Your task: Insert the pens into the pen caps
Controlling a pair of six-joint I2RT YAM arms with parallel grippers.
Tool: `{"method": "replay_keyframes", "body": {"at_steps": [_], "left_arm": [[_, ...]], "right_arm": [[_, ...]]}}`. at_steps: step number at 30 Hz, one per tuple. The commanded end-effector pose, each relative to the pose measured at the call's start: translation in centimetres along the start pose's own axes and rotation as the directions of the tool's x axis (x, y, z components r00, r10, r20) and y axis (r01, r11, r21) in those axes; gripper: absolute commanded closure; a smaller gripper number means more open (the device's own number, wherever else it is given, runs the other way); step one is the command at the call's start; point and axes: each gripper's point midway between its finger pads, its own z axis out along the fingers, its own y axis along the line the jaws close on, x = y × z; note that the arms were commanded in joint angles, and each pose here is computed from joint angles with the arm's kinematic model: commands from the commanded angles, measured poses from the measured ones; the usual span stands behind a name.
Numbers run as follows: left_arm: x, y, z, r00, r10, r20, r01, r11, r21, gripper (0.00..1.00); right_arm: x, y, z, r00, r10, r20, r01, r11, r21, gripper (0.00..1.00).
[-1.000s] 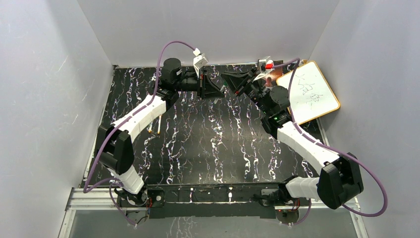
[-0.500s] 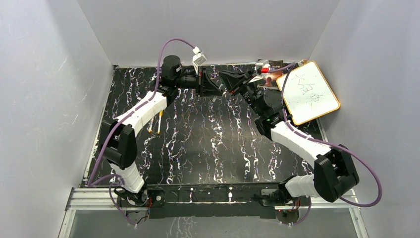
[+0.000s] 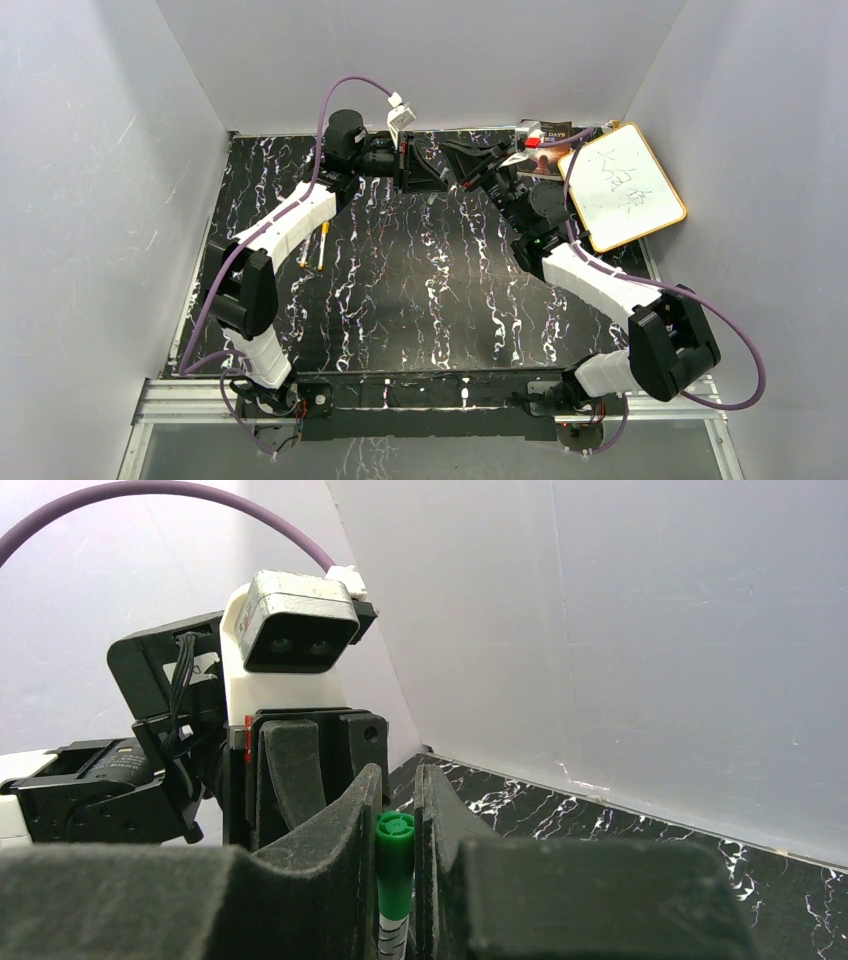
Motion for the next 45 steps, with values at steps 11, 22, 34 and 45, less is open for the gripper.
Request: {"method": "replay_keyframes", "body": {"at_steps": [11,22,34,45], "left_arm": [[-18.2,-7.3,-2.9,0.785,0.503,0.363,-0.464,0.864,-0.194,1.0],[-18.0,-7.1,-3.0,0.784,0.508,0.357,-0.468,0.861,-0.198,1.0],[-11.9,-5.2,-2.8,0.862,0.448,0.238,-0.42,0.893,-0.16,1.0],[-6.1,-3.3,-3.3,0.923,0.349,0.16,-0.315,0.927,-0.201,1.0]], "right_arm": [[25.6,6.0,-15.4,0.528,0.164,-0.833,-0.324,0.946,-0.019,1.0],[25.8,6.3,-16.0,0.525,0.166,-0.835,-0.327,0.945,-0.018,1.0],[16.1,9.2,-9.4,0.736,0.085,-0.672,-0.275,0.944,-0.182,0.86],[9.0,10.5,-5.3,0.857,0.053,-0.513,-0.207,0.947,-0.247,0.55]]}}
